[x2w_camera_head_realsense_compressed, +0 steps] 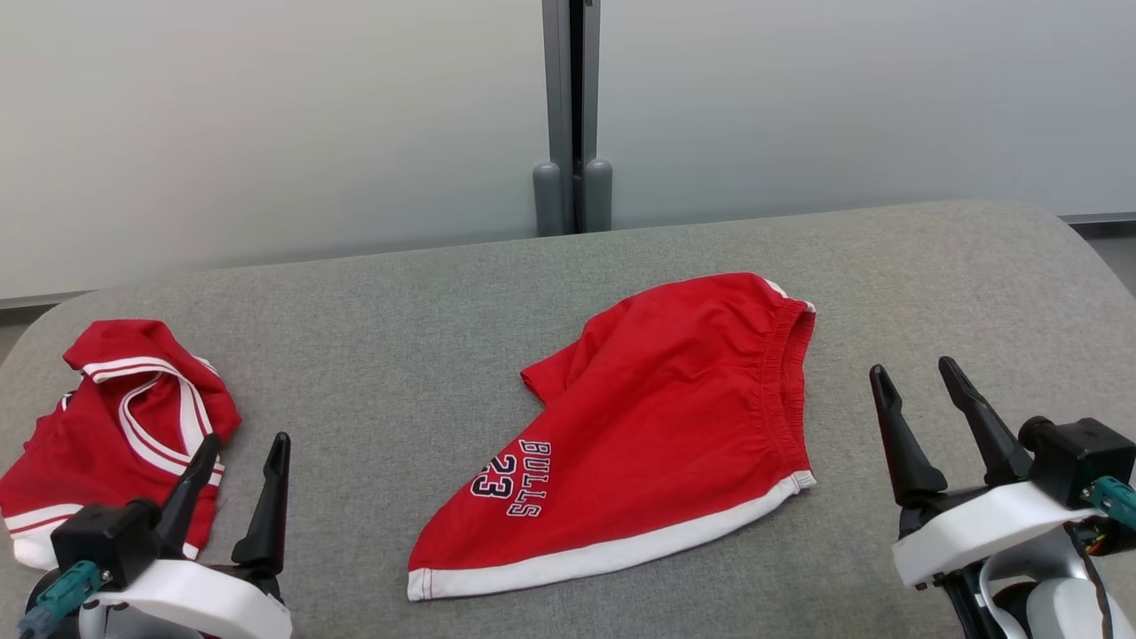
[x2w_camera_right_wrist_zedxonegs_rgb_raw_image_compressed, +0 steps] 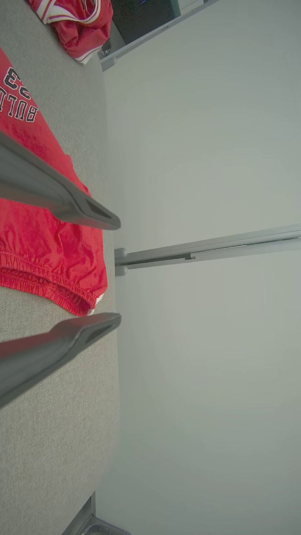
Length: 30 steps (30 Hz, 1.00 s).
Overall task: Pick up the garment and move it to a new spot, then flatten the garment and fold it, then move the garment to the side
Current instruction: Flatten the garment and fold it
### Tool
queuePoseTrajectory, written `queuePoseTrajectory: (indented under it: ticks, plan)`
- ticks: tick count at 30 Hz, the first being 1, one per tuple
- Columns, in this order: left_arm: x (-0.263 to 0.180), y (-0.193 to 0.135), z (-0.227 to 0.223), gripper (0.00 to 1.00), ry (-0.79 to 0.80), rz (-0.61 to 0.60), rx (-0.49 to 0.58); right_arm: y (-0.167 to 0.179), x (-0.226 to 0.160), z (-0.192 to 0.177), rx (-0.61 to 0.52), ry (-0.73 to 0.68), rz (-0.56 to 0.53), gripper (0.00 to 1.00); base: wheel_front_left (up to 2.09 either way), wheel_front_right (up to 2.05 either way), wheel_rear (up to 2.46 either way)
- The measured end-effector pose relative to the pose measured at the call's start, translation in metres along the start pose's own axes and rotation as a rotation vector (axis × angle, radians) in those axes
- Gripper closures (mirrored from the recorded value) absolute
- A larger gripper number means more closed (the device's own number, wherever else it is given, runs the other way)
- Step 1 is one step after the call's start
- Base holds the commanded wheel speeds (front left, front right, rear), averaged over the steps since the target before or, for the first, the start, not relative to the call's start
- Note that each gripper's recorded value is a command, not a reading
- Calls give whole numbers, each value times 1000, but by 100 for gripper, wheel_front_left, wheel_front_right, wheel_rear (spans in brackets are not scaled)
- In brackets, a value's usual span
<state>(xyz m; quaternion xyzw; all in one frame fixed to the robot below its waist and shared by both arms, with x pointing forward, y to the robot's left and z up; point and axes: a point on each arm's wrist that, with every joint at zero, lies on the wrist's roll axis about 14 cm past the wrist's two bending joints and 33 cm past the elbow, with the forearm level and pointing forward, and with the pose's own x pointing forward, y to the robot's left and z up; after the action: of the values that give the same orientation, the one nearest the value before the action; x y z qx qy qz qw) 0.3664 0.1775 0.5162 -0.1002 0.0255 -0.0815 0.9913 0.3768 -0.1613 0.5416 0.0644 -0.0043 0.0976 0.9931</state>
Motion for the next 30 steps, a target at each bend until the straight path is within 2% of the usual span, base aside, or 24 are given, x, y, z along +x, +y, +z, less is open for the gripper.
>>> queuePoseTrajectory:
  ticks: [7, 15, 30]
  plan:
    - [3, 5, 11, 0, -70, 51, 18, 0, -6, -11, -9, -3, -16, 0, 0, 0, 0]
    - [9, 16, 0, 0, -49, 85, 80, 6, -8, -23, 3, 2, -14, 0, 0, 0, 0]
    - [6, 3, -10, 0, -46, 72, 49, -1, -9, -25, -4, 20, -27, 0, 0, 0, 0]
